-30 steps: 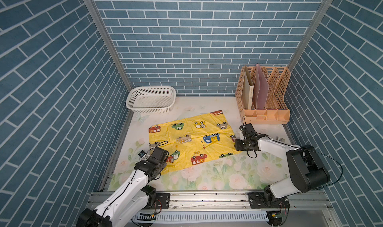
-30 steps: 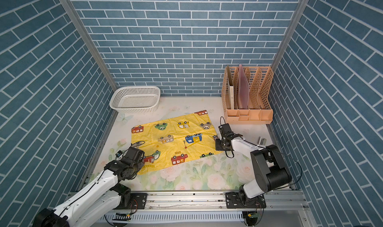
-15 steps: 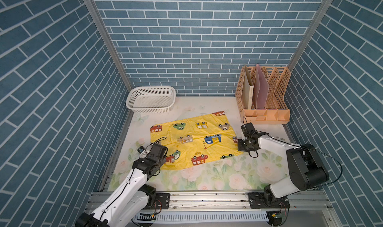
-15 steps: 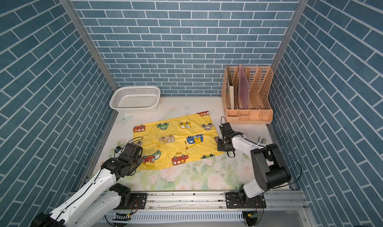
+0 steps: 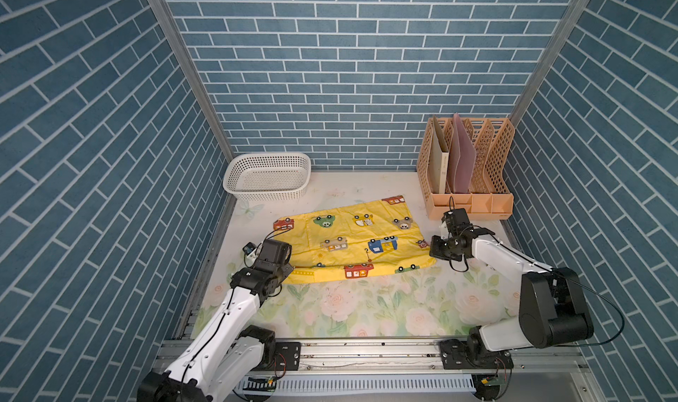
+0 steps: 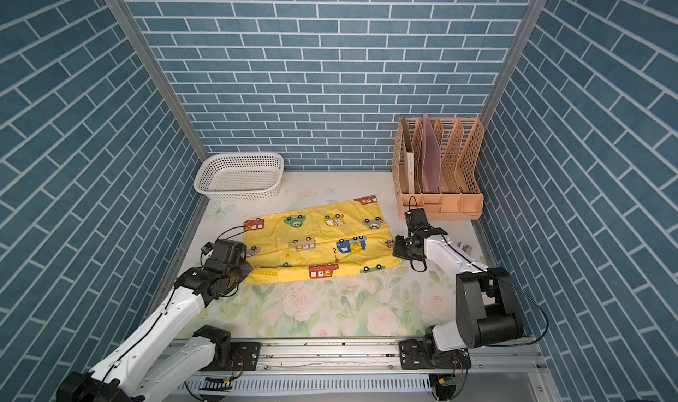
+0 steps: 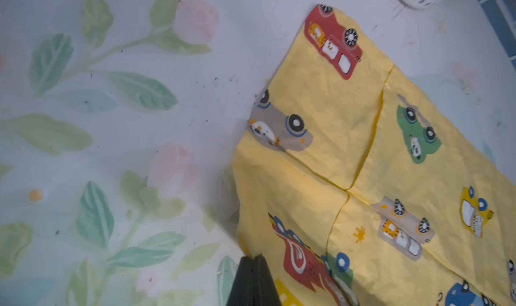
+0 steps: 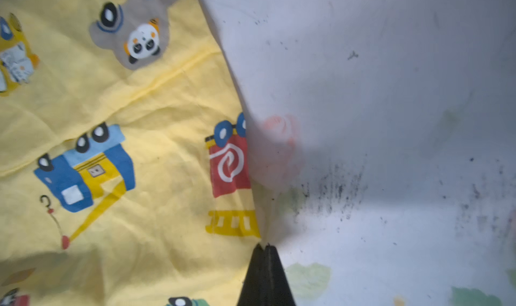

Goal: Roll up the pillowcase
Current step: Fold the pillowcase at the center of the board, then adjust the pillowcase at the center of the board.

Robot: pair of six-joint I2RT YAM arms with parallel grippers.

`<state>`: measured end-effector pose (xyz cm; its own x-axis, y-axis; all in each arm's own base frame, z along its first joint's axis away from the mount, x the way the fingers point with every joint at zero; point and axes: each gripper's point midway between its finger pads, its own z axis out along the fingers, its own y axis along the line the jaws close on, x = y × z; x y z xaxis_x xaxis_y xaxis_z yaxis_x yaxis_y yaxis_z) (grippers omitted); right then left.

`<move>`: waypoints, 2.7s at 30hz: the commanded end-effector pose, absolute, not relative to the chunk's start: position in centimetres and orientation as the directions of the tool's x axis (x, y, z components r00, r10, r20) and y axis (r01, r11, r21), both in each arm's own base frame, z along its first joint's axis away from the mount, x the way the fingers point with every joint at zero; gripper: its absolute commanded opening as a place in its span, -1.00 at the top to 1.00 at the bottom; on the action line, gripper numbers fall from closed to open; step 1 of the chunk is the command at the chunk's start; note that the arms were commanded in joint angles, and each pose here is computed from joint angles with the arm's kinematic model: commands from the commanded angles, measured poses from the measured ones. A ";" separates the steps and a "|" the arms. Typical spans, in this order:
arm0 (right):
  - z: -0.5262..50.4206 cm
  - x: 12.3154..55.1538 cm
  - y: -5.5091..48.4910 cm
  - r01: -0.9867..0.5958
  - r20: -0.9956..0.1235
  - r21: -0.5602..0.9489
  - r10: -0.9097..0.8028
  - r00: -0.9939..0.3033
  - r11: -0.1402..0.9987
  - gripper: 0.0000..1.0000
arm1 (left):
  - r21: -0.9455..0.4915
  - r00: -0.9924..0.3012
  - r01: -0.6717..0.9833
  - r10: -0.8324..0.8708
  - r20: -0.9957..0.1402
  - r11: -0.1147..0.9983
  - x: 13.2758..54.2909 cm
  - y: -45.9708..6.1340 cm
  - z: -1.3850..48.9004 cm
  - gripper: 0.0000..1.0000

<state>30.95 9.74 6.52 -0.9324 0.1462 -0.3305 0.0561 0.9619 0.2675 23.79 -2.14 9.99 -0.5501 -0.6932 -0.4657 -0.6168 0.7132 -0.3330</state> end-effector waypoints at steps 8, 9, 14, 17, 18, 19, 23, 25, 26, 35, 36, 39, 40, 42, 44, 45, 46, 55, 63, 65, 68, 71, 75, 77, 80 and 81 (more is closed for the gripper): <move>11.8 35.4 14.1 -0.003 -0.355 0.515 0.210 -0.911 0.857 1.00 | -0.363 -0.532 -0.541 -0.643 -0.551 0.759 28.2 -2.0 15.0 1.00; 12.1 35.8 14.2 -0.007 -0.359 0.519 0.210 -0.909 0.855 1.00 | -0.361 -0.529 -0.541 -0.641 -0.556 0.760 28.6 -1.8 15.2 1.00; 13.6 38.9 14.4 -0.022 -0.396 0.537 0.229 -0.889 0.843 1.00 | -0.370 -0.492 -0.538 -0.639 -0.591 0.757 30.8 -0.4 16.6 1.00; 14.4 40.7 15.0 -0.038 -0.402 0.559 0.231 -0.886 0.828 1.00 | -0.382 -0.473 -0.541 -0.646 -0.599 0.749 32.1 0.4 17.1 1.00; 14.7 41.2 15.1 -0.043 -0.408 0.565 0.234 -0.883 0.824 1.00 | -0.391 -0.466 -0.539 -0.651 -0.599 0.746 32.4 0.5 17.2 1.00; 15.2 41.9 15.2 -0.046 -0.415 0.568 0.238 -0.878 0.822 1.00 | -0.400 -0.456 -0.536 -0.654 -0.603 0.743 32.9 0.6 17.4 1.00; 16.2 44.1 15.6 -0.053 -0.431 0.578 0.249 -0.867 0.815 1.00 | -0.397 -0.436 -0.537 -0.648 -0.624 0.744 34.4 1.2 18.1 1.00; 16.0 45.0 15.7 -0.049 -0.425 0.584 0.253 -0.869 0.811 1.00 | -0.389 -0.436 -0.537 -0.641 -0.631 0.748 35.3 1.4 18.2 1.00; 15.8 45.6 15.9 -0.048 -0.422 0.589 0.256 -0.870 0.807 1.00 | -0.385 -0.438 -0.536 -0.637 -0.635 0.752 36.0 1.5 18.2 1.00; 13.8 49.4 17.0 -0.016 -0.380 0.620 0.282 -0.881 0.784 1.00 | -0.329 -0.448 -0.588 -0.635 -0.629 0.739 38.7 3.4 16.4 1.00; 13.5 49.6 17.0 -0.014 -0.376 0.621 0.283 -0.882 0.784 1.00 | -0.324 -0.450 -0.594 -0.637 -0.626 0.737 38.6 3.6 16.0 1.00; 12.6 50.4 17.0 0.007 -0.362 0.617 0.291 -0.885 0.787 0.93 | -0.303 -0.472 -0.610 -0.643 -0.603 0.732 38.6 4.0 14.2 0.98; 12.4 50.7 17.0 0.013 -0.359 0.617 0.296 -0.885 0.787 0.88 | -0.297 -0.478 -0.613 -0.643 -0.598 0.732 38.8 4.1 13.7 0.94; 11.9 51.3 17.2 0.020 -0.353 0.618 0.300 -0.886 0.786 0.86 | -0.286 -0.485 -0.621 -0.645 -0.590 0.730 39.3 4.4 13.0 0.66; 11.9 52.1 17.3 0.022 -0.357 0.623 0.309 -0.882 0.782 0.72 | -0.279 -0.502 -0.616 -0.640 -0.582 0.737 40.4 4.4 12.4 0.01; 11.9 52.4 17.3 0.024 -0.356 0.625 0.312 -0.881 0.780 0.55 | -0.278 -0.506 -0.614 -0.639 -0.580 0.739 40.8 4.4 12.4 -0.40; 12.2 52.8 17.3 0.025 -0.362 0.628 0.320 -0.875 0.777 0.44 | -0.277 -0.507 -0.613 -0.637 -0.580 0.740 41.2 4.4 12.4 -0.72; 16.8 53.1 19.6 -0.128 -0.439 0.699 0.281 -0.853 0.703 -0.07 | -0.322 -0.416 -0.609 -0.637 -0.648 0.725 42.1 5.0 16.1 -0.86; 14.7 43.7 28.3 -0.479 -0.677 0.278 -0.184 -0.712 0.833 1.00 | -0.232 -0.599 -0.370 -0.422 -0.681 0.900 40.7 -4.4 14.5 -0.02; 12.5 43.0 29.1 -0.424 -0.658 0.221 -0.187 -0.730 0.878 1.00 | -0.171 -0.657 -0.386 -0.401 -0.638 0.906 40.5 -4.7 11.1 0.30; 11.3 43.1 29.8 -0.364 -0.665 0.195 -0.150 -0.732 0.911 1.00 | -0.133 -0.680 -0.394 -0.386 -0.623 0.909 40.6 -5.1 8.9 0.54; 9.2 43.8 30.9 -0.354 -0.630 0.148 -0.188 -0.754 0.923 1.00 | -0.078 -0.719 -0.392 -0.359 -0.595 0.916 41.2 -5.7 7.1 0.53; 5.5 44.9 31.2 -0.356 -0.542 0.058 -0.270 -0.796 0.933 1.00 | -0.004 -0.768 -0.403 -0.340 -0.542 0.915 41.4 -5.8 4.4 0.52; 3.8 45.9 30.5 -0.342 -0.518 -0.012 -0.298 -0.802 0.940 1.00 | 0.007 -0.773 -0.421 -0.355 -0.526 0.907 40.8 -5.6 3.2 0.52; 2.5 46.9 29.6 -0.338 -0.485 -0.066 -0.327 -0.811 0.939 1.00 | 0.025 -0.777 -0.454 -0.381 -0.501 0.891 39.7 -5.1 1.6 0.52; 2.1 47.2 29.1 -0.333 -0.478 -0.074 -0.326 -0.816 0.940 1.00 | 0.023 -0.779 -0.456 -0.386 -0.493 0.890 39.5 -5.1 1.2 0.52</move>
<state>47.03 31.50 3.07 -0.8014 -0.2679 -0.5348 -0.3403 0.9395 0.0393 40.76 -5.86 2.52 -0.7731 -0.3673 -0.5171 -0.4200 0.9074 -0.0165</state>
